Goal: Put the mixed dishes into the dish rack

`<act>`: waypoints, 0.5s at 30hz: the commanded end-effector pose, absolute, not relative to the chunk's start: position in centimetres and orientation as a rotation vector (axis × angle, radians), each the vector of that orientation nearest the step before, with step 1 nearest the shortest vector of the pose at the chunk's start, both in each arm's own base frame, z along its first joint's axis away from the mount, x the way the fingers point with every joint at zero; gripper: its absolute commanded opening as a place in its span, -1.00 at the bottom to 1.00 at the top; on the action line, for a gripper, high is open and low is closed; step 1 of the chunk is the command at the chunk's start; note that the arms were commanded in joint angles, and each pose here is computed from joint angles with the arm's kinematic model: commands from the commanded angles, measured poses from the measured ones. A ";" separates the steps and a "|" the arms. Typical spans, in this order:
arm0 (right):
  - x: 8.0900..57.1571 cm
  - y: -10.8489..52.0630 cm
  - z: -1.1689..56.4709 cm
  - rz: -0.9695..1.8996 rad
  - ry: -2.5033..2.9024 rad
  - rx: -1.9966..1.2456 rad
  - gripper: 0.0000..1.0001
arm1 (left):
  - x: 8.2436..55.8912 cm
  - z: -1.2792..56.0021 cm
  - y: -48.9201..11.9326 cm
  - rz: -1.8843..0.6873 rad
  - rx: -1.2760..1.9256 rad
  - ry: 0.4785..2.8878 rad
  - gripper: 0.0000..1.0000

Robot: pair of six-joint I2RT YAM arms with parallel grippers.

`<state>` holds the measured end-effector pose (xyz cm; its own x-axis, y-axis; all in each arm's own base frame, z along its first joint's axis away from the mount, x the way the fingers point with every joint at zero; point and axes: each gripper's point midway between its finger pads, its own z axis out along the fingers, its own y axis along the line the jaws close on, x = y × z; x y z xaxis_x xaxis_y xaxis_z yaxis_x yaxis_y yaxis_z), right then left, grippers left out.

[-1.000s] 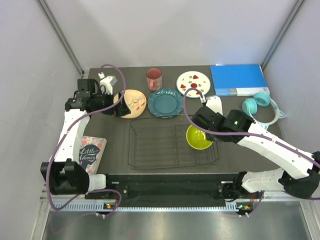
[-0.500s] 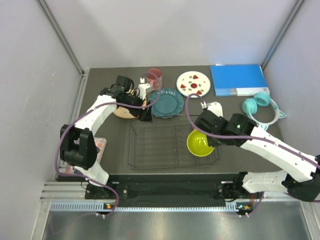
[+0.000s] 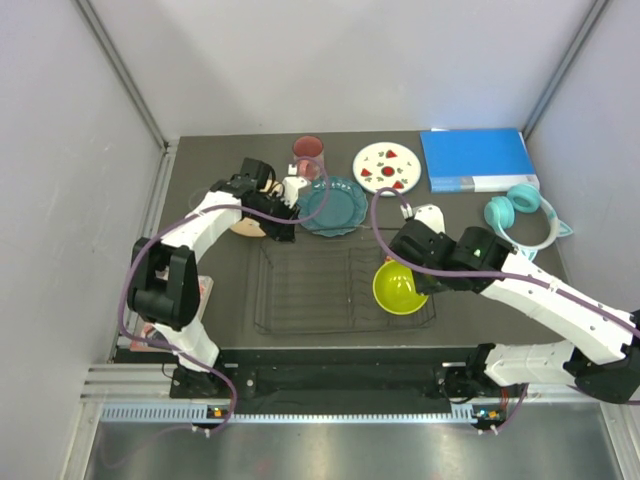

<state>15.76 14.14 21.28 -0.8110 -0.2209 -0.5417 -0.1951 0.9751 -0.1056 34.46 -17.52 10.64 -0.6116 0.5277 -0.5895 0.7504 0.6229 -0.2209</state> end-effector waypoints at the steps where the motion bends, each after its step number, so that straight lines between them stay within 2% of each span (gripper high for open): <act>1: 14.5 12.1 21.6 -0.118 2.569 -0.310 -1.00 | 35.7 9.5 -15.9 -0.479 1.030 2.396 -0.52; 4: 14.7 12.0 21.3 -0.148 2.572 -0.320 -1.00 | 35.5 9.2 -15.3 -0.459 1.013 2.417 -0.73; 10: 16.1 11.3 21.3 -0.268 2.533 -0.369 -1.00 | 34.7 9.6 -13.6 -0.424 0.967 2.417 -0.71; 15: 19.9 9.0 23.5 -0.465 2.419 -0.289 -1.00 | 33.4 9.8 -13.3 -0.443 1.007 2.409 -0.57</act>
